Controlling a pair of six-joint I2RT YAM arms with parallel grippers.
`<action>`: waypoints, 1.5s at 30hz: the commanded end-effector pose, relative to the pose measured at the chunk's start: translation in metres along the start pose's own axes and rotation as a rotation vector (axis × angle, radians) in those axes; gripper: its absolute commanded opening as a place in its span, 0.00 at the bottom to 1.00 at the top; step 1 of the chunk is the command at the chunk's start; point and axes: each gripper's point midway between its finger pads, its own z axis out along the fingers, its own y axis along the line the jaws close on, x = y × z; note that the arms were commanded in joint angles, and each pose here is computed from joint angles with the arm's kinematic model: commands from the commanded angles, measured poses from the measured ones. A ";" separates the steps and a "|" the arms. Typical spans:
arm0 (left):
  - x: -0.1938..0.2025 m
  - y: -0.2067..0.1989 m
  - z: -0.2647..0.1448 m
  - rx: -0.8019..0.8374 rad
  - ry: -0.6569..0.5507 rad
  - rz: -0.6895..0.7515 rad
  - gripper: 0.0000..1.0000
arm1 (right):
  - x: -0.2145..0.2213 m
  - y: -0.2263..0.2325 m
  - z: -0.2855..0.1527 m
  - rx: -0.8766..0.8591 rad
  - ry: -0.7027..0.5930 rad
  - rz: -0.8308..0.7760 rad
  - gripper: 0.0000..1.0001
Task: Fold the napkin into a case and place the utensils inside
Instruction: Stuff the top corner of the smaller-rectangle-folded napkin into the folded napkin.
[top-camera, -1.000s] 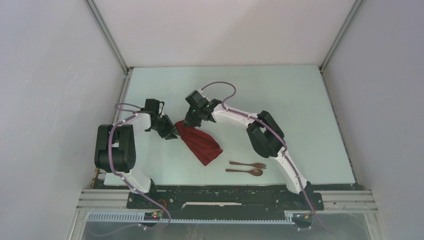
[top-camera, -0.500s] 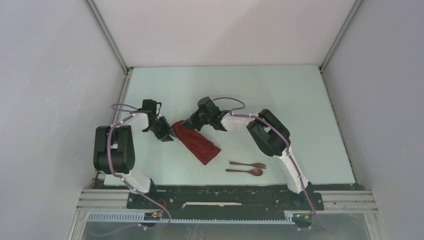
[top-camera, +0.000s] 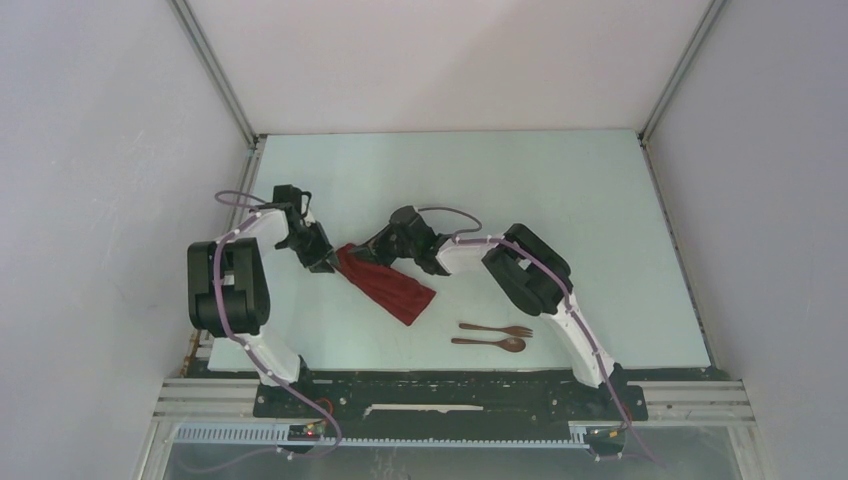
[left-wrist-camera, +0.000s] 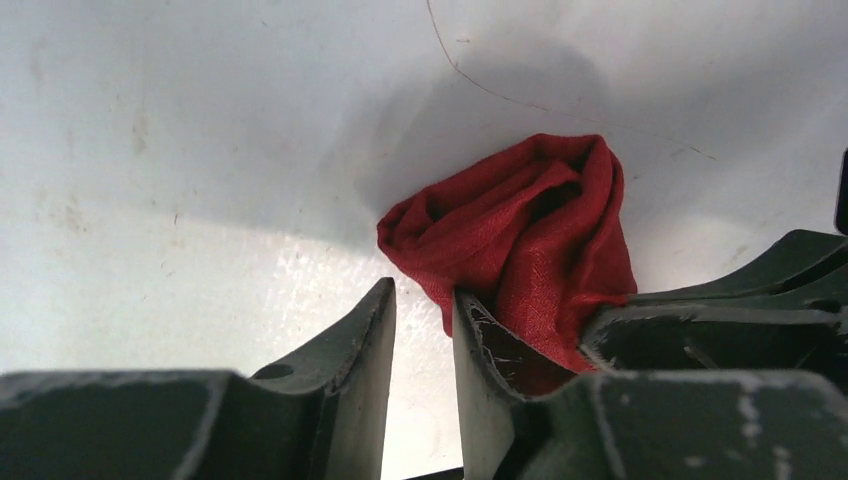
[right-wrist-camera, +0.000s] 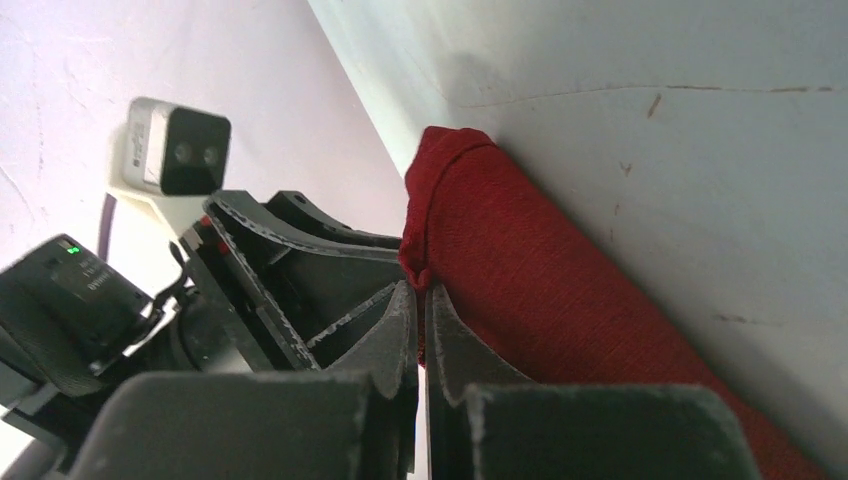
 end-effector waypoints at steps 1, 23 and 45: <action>0.000 0.003 0.002 -0.022 0.033 0.046 0.33 | 0.018 -0.014 0.012 -0.005 0.038 0.000 0.00; 0.008 0.009 -0.057 -0.050 -0.184 0.048 0.40 | 0.046 -0.027 -0.001 -0.089 0.165 -0.773 0.50; 0.000 0.024 -0.046 -0.028 -0.206 -0.070 0.37 | 0.043 -0.027 0.010 -0.075 0.233 -1.192 0.53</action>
